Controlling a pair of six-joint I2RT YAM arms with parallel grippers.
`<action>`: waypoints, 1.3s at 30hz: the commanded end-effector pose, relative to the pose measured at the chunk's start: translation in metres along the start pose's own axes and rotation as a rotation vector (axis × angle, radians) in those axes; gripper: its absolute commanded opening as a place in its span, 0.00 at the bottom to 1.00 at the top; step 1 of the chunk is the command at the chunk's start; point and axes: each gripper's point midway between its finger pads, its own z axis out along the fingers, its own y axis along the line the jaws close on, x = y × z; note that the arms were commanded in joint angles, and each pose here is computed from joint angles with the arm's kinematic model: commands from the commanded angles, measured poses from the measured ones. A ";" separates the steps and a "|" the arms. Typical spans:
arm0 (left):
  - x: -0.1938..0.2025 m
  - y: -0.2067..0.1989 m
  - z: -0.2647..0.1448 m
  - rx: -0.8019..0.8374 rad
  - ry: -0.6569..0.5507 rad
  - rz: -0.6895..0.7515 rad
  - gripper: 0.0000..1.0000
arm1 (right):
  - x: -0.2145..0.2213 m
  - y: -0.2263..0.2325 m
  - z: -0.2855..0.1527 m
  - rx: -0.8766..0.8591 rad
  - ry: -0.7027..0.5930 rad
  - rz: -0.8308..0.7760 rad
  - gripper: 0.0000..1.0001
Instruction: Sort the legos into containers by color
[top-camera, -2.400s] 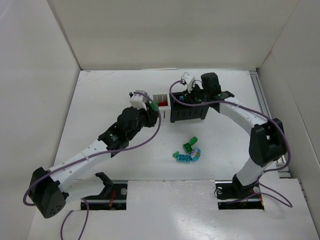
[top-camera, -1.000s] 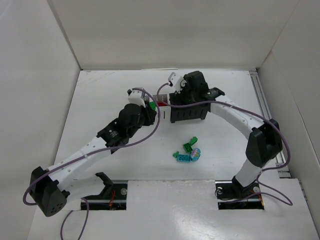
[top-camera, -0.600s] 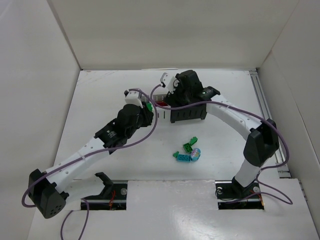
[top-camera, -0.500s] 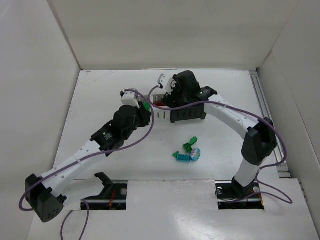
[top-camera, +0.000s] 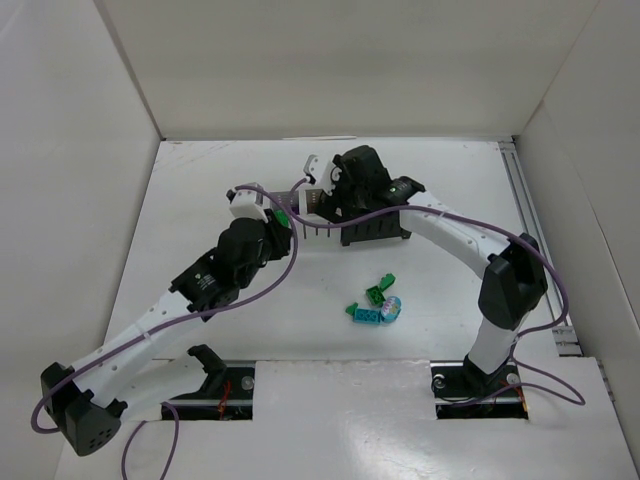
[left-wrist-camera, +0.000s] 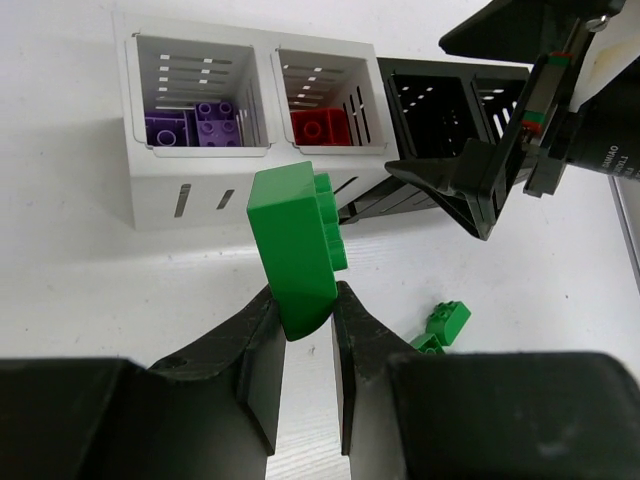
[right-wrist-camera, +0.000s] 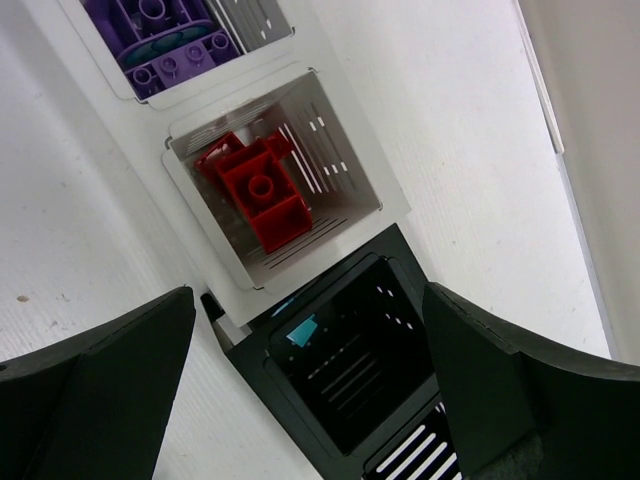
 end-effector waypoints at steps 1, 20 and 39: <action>-0.011 0.002 -0.005 -0.008 -0.045 -0.026 0.00 | -0.038 -0.010 -0.006 0.031 -0.109 -0.020 1.00; -0.022 0.024 -0.021 -0.112 -0.092 -0.089 0.00 | -0.062 0.008 0.006 0.020 -0.133 -0.045 1.00; -0.020 0.030 -0.022 -0.162 -0.079 -0.131 0.00 | -0.073 -0.003 0.015 0.073 -0.122 -0.028 1.00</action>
